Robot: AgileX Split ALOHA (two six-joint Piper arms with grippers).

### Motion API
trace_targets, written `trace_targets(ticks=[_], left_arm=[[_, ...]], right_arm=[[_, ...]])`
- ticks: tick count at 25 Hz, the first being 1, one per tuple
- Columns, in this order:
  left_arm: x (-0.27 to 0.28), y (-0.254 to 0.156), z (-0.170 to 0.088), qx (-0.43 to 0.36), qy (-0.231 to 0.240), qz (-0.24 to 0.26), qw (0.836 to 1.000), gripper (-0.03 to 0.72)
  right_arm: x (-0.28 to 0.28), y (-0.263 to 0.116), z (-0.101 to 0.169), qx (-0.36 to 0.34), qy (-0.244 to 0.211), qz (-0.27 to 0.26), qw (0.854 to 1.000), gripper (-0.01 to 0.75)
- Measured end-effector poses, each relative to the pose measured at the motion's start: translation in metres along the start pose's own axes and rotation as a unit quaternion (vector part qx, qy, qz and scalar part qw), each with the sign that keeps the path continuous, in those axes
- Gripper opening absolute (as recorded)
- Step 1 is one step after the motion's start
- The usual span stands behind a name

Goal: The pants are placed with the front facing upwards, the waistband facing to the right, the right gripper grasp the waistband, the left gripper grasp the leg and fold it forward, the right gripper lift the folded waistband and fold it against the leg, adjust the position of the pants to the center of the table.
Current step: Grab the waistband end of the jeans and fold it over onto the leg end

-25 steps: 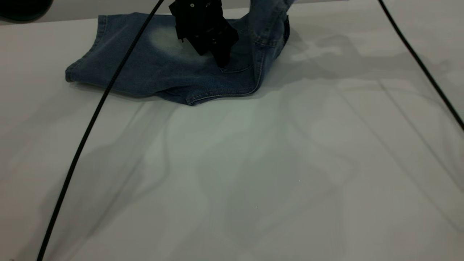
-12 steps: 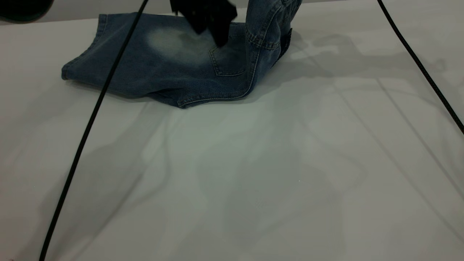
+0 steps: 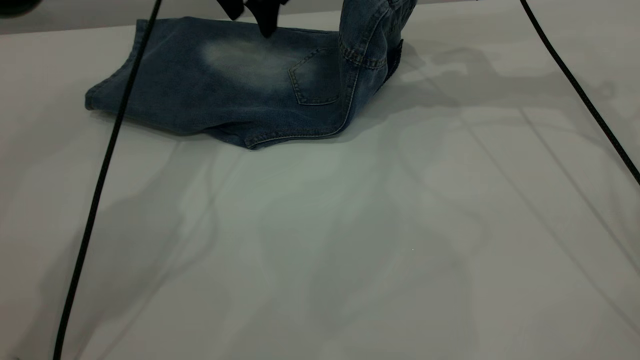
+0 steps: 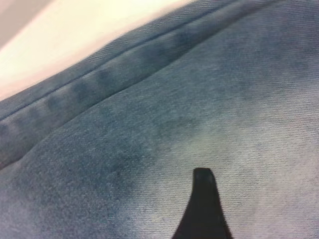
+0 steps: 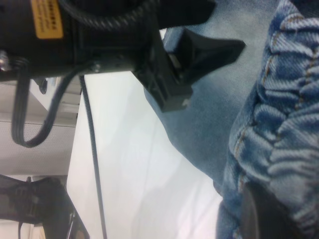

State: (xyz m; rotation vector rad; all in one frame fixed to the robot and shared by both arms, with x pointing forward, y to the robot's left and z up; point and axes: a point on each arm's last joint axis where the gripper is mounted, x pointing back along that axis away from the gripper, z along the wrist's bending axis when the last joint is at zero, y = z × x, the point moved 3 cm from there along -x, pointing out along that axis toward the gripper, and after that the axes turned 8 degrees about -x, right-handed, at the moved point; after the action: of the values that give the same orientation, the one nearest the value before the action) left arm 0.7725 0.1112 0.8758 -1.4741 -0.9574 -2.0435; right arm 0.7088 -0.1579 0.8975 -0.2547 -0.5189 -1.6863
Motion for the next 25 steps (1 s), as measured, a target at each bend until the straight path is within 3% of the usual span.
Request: trace_targets(ticks=[15, 21, 25], left_arm=[[0.01, 0.002, 0.006, 0.069, 0.001, -0.011, 0.998, 0.493], [0.039, 0.009, 0.01, 0.07, 0.006, -0.031, 0.997, 0.493], [0.054, 0.002, 0.008, 0.068, 0.002, -0.015, 0.998, 0.493]], right_arm=[[0.0, -0.002, -0.003, -0.003, -0.013, 0.009, 1.0, 0.053], [0.0, -0.002, -0.003, -0.005, -0.012, 0.008, 1.0, 0.055], [0.0, -0.002, -0.003, -0.005, -0.011, 0.007, 1.0, 0.057]])
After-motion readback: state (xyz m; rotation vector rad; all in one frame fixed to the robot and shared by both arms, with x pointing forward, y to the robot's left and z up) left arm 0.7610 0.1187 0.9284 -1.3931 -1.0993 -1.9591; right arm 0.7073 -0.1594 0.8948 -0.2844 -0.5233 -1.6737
